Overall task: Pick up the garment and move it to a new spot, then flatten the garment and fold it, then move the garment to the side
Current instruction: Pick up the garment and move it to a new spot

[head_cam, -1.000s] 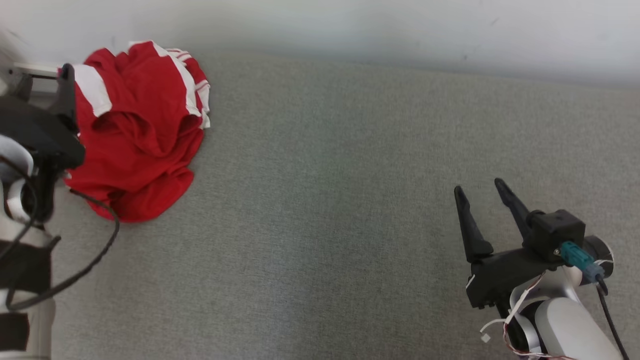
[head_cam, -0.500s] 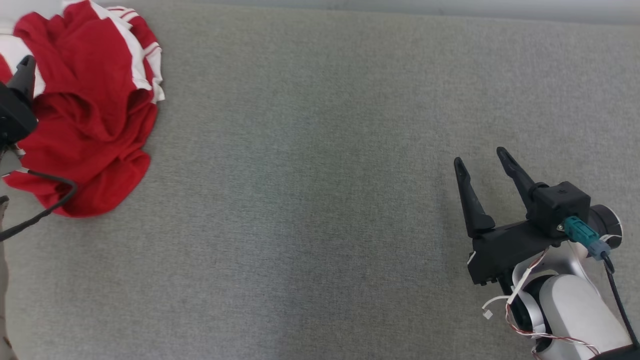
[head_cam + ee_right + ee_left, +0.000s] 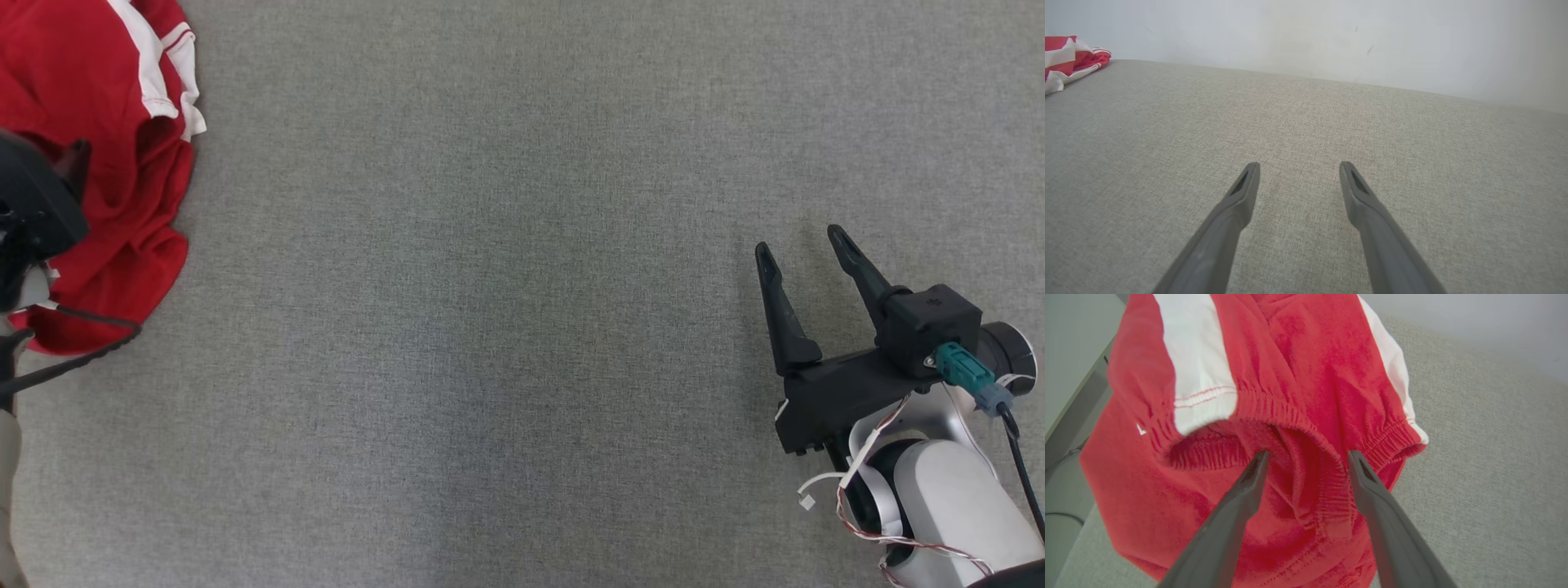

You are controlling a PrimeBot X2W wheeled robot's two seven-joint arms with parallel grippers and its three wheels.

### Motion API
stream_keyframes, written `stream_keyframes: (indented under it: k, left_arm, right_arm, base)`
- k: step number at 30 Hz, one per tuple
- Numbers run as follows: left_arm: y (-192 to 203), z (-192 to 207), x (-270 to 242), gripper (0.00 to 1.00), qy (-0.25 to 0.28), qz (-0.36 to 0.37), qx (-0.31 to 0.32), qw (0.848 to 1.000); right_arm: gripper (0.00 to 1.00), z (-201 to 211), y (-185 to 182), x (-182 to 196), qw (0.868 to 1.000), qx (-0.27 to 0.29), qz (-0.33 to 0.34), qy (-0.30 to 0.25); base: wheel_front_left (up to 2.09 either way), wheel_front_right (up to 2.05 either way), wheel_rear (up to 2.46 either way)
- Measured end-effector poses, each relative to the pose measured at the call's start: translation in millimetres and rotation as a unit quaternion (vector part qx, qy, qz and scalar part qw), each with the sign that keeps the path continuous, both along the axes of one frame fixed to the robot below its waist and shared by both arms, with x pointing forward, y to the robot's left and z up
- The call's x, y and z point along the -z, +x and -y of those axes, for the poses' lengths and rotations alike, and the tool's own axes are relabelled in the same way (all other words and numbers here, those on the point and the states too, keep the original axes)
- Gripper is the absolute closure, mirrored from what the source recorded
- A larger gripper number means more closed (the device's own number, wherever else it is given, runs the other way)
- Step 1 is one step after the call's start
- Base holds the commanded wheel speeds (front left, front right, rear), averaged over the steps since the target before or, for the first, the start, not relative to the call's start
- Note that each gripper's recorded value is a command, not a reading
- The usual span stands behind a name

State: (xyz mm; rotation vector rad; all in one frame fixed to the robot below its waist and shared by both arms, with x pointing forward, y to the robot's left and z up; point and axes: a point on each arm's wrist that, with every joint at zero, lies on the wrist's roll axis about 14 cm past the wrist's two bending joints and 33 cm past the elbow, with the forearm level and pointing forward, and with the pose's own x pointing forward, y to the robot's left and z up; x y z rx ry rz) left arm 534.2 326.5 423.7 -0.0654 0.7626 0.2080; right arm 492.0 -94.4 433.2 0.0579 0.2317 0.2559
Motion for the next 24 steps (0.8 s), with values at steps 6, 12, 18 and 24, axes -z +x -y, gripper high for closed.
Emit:
stream_keyframes:
  k: [6, 12, 18, 24]
  left_arm:
    - [1, -1, 8, 1.0, 0.014, -0.014, 0.01, 1.0]
    - [1, -2, 8, 1.0, 0.02, -0.015, 0.01, 1.0]
    - [7, -3, -7, 1.0, 0.033, 0.009, 0.016, 0.999]
    - [29, 8, -51, 1.0, 0.018, 0.087, 0.017, 0.996]
  right_arm:
    - [0.0, -1, 5, 1, 1.0, -0.001, 0.001, -0.002]
    - [0.0, -2, 5, 4, 1.0, -0.001, -0.005, -0.003]
    - [0.0, -2, 4, 3, 1.0, -0.001, -0.006, -0.005]
    - [0.0, -5, 2, -3, 1.0, 0.002, -0.001, 0.002]
  base:
    - [0.0, 0.0, 0.0]
    - [0.0, 0.0, 0.0]
    - [0.0, 0.0, 0.0]
    - [0.0, 0.0, 0.0]
